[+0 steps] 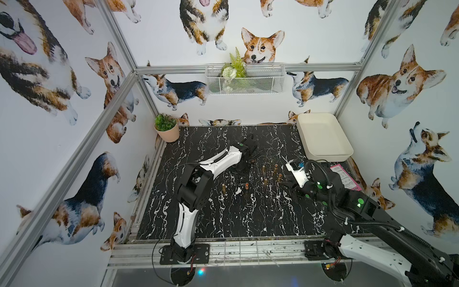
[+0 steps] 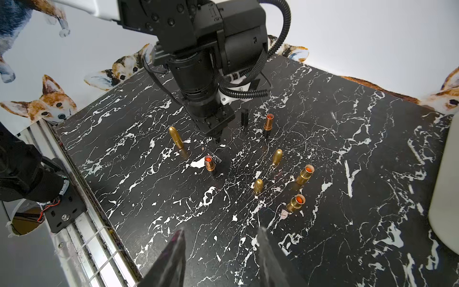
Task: Open the lipstick cap
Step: Place the lipstick at the center of the board, then pick up the lipstick at the center of the board.
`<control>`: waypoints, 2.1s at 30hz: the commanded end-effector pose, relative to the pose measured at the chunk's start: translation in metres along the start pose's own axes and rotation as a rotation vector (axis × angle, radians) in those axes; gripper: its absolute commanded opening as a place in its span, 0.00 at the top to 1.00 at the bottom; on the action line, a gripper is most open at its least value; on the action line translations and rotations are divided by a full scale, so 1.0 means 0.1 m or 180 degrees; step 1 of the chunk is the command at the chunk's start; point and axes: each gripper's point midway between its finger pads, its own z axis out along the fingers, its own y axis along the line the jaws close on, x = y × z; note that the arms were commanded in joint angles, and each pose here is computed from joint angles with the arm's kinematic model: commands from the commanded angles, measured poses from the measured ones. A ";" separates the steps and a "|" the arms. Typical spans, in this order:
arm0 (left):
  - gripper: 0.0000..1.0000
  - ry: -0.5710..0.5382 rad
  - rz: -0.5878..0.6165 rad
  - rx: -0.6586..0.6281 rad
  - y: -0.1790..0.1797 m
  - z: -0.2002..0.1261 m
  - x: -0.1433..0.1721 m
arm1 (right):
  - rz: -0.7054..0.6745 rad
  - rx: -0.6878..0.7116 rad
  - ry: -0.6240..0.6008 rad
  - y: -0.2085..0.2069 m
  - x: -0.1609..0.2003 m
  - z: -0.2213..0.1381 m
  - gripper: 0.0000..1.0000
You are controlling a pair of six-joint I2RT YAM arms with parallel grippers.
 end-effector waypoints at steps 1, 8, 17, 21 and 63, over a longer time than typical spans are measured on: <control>0.80 -0.0065 -0.0006 -0.0048 0.02 0.08 -0.06 | -0.0042 0.0037 0.0005 -0.02 0.00 0.01 0.51; 0.73 -0.0007 -0.0054 -0.0033 0.05 0.21 -0.04 | -0.0036 0.0027 0.0039 -0.01 0.02 0.05 0.51; 0.64 -0.0009 -0.0082 -0.0055 0.09 0.22 -0.03 | -0.0032 0.0038 0.0046 -0.02 0.02 0.06 0.51; 0.57 -0.0028 -0.0080 -0.0060 0.09 0.20 -0.04 | -0.0026 0.0040 0.0058 -0.02 0.03 0.07 0.51; 0.51 0.0015 -0.0432 0.0291 0.65 -0.84 0.95 | -0.0011 -0.0016 0.0081 0.02 -0.02 0.24 0.51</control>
